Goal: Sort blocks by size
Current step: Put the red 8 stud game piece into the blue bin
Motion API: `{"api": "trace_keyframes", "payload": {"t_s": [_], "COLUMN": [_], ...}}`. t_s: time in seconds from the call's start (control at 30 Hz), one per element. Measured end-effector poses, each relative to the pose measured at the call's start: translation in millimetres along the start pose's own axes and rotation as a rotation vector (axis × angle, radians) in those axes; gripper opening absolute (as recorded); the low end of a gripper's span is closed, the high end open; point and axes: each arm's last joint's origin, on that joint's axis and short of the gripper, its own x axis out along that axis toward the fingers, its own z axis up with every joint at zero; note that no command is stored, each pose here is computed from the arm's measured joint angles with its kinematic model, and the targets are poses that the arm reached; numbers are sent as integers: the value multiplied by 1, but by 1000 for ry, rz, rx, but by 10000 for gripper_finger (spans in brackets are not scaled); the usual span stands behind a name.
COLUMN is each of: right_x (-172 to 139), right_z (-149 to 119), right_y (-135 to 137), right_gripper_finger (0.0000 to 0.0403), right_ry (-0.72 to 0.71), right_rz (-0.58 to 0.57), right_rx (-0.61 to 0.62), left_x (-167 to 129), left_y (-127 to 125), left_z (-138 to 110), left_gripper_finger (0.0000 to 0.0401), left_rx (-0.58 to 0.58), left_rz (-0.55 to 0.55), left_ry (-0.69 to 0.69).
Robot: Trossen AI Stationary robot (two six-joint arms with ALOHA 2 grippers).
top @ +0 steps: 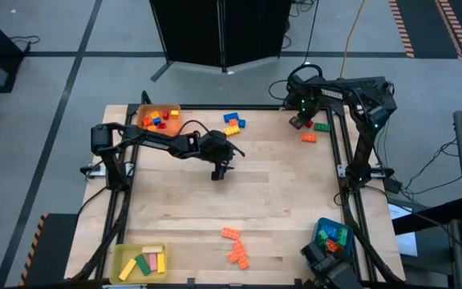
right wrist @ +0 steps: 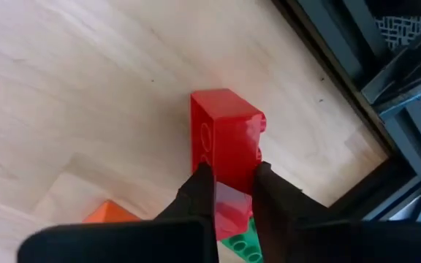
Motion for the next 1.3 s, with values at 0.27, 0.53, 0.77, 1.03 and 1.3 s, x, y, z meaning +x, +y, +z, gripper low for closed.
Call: {"api": "trace_keyframes", "payload": {"t_s": [0.27, 0.53, 0.77, 1.03, 1.3], "right_x": [-6, -49, -98, -147, -169], "right_z": [-3, -17, -53, -102, -147], "right_y": [4, 20, 37, 67, 99], "right_gripper_finger": [44, 45, 46, 46, 47], "right_ry": [22, -80, -139, -247, -231], "right_rz": [6, -10, -5, 43, 64], "right_rx": [-20, -50, -49, -10, 8], "left_x": [0, 0, 0, 0, -1], "left_y": [0, 0, 2, 4, 6], "left_z": [0, 1, 0, 3, 7], "left_gripper_finger": [272, 272, 272, 272, 272], "left_rx": [0, 24, 23, 25, 29], "left_rz": [0, 9, 66, 124, 139], "left_ry": [2, -7, 11, -1, -48]}}
